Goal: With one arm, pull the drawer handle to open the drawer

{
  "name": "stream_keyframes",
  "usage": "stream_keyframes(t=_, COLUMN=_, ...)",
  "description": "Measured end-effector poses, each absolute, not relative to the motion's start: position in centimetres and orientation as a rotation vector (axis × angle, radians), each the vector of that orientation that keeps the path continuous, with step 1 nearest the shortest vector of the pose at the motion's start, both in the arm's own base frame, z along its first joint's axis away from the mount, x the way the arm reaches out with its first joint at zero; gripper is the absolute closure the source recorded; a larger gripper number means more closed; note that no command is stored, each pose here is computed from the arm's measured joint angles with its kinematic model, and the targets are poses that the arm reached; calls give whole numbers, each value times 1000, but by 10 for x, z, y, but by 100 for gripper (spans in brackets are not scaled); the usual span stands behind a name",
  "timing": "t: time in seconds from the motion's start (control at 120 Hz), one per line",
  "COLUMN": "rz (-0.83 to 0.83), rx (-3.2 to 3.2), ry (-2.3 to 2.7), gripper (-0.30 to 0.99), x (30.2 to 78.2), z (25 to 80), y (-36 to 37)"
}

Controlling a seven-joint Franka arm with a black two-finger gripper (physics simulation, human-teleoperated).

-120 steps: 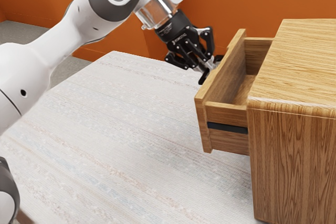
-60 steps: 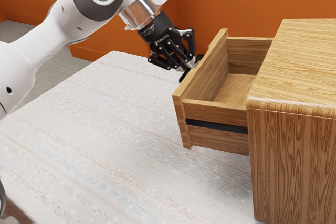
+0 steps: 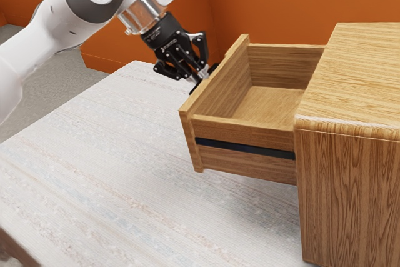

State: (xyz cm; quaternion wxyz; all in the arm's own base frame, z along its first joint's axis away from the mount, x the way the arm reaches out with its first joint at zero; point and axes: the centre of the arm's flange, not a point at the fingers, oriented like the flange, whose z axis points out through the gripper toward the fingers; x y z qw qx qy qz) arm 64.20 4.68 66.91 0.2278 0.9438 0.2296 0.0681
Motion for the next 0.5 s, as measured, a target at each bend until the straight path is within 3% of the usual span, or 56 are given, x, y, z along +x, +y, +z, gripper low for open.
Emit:
stream_keyframes(t=0.3, rz=217, rx=2603, ry=675, gripper=68, x=634, z=674, y=75)
stream_keyframes(t=0.5, rz=371, rx=2580, ry=727, gripper=32, x=571, z=754, y=117)
